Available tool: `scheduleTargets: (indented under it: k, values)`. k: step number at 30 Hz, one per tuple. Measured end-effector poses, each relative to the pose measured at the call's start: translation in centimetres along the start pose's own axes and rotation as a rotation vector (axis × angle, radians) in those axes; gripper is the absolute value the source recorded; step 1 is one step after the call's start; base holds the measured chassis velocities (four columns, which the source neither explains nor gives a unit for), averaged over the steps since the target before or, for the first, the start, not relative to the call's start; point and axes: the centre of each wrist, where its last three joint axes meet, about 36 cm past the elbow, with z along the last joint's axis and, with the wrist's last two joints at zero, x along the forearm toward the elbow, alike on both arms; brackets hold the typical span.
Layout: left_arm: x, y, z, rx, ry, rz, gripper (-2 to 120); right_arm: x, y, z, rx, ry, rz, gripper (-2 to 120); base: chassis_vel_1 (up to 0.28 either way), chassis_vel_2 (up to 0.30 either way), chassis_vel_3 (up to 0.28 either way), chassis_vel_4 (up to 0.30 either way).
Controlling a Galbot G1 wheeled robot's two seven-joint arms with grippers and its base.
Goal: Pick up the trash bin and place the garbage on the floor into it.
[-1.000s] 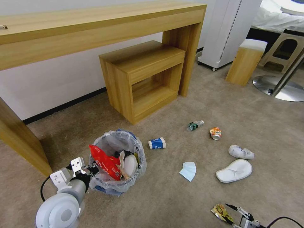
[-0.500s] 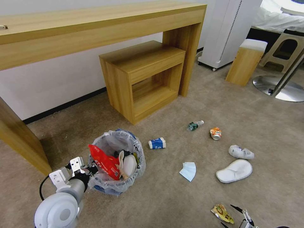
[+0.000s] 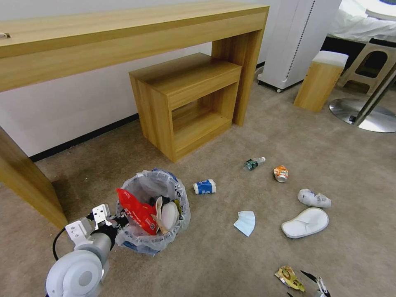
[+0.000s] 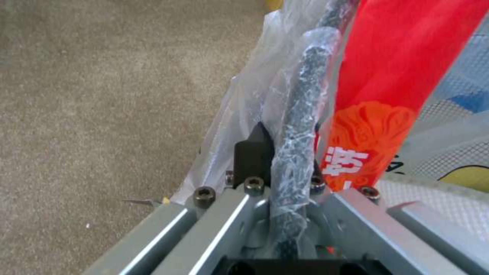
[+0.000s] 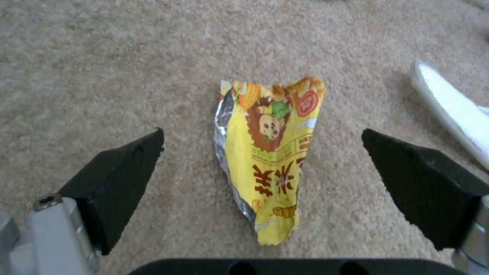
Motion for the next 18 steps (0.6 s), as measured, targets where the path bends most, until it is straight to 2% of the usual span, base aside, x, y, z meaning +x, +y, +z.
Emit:
scheduleTargets:
  k: [18]
  values:
    - [-0.2, 0.2, -0.1, 0.0, 0.002, -0.004, 0, -1.2, 0.6, 0.4, -0.048, 0.03, 0.017, 98, 0.0, 0.0, 0.0, 0.0]
